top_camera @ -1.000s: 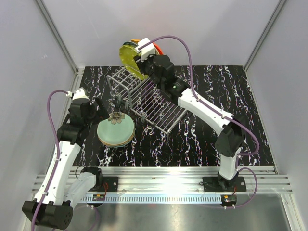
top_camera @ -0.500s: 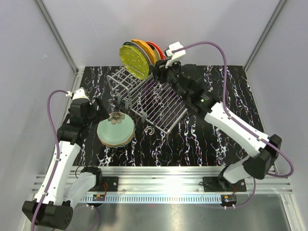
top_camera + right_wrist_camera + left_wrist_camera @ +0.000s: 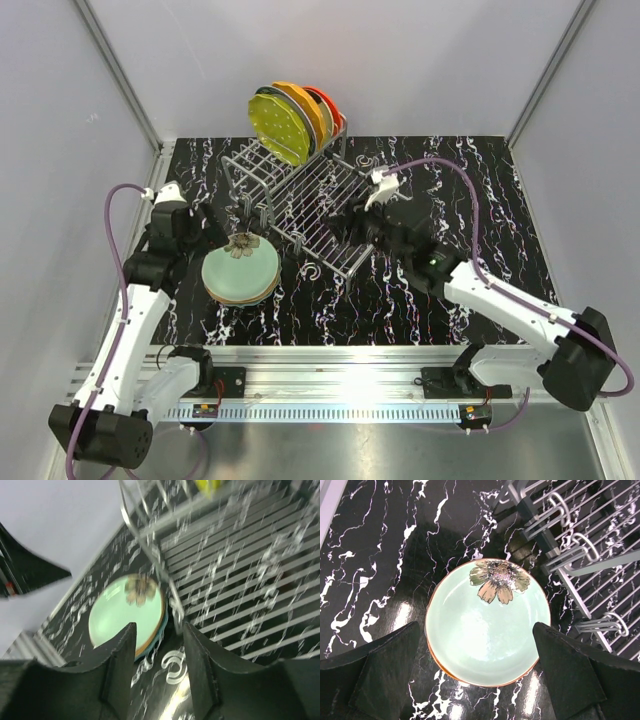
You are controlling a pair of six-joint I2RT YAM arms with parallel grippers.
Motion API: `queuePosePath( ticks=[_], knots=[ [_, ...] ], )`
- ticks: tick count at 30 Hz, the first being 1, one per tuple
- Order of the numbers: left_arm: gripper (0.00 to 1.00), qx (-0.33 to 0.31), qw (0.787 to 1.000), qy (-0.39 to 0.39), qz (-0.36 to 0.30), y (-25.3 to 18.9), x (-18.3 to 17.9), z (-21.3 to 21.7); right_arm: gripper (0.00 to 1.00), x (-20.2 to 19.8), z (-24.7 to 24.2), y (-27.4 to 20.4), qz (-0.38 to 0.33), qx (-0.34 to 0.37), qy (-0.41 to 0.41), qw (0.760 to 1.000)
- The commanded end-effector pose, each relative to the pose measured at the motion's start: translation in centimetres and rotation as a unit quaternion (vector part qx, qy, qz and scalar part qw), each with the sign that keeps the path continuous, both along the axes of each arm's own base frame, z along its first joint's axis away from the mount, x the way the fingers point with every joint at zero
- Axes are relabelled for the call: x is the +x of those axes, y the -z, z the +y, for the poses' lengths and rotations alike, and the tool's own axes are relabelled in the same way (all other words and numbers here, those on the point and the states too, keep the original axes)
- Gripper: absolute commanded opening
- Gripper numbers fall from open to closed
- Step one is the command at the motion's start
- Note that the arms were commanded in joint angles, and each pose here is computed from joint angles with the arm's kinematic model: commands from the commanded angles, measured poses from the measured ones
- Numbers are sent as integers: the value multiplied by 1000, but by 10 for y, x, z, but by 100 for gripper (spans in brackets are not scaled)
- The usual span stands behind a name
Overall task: Load the plates into the dish rack
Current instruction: Grab a plate with the right arm
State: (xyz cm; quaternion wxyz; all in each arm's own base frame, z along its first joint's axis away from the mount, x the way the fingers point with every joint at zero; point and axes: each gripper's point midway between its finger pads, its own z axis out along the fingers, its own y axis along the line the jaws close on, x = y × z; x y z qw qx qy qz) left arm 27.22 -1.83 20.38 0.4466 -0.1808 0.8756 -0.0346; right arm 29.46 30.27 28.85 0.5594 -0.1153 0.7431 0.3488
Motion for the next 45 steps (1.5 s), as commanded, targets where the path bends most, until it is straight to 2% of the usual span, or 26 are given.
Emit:
queuePosePath(
  ticks=[1, 7, 11, 18, 24, 34, 45],
  knots=[
    [99, -7, 1000, 4, -11, -5, 8, -2, 49, -16, 18, 9, 47, 70, -35, 996],
    [99, -4, 1000, -4, -10, -4, 8, 2, 47, -37, 52, 55, 98, 45, -63, 992],
    [99, -1, 1000, -10, -9, -3, 8, 5, 41, -46, 72, 71, 111, 33, -71, 991],
    [99, -1, 1000, -17, -7, -2, 8, 8, 39, -46, 108, 84, 126, 17, -72, 989],
    [99, 0, 1000, -21, -18, -8, 6, 10, 39, -37, 134, 121, 148, -10, -63, 987],
    [99, -8, 999, -12, -28, -12, 4, 7, 40, -23, 149, 165, 173, -79, -4, 982],
    [99, -13, 999, -8, -38, -17, 3, 5, 42, -8, 152, 202, 196, -116, 46, 973]
  ],
)
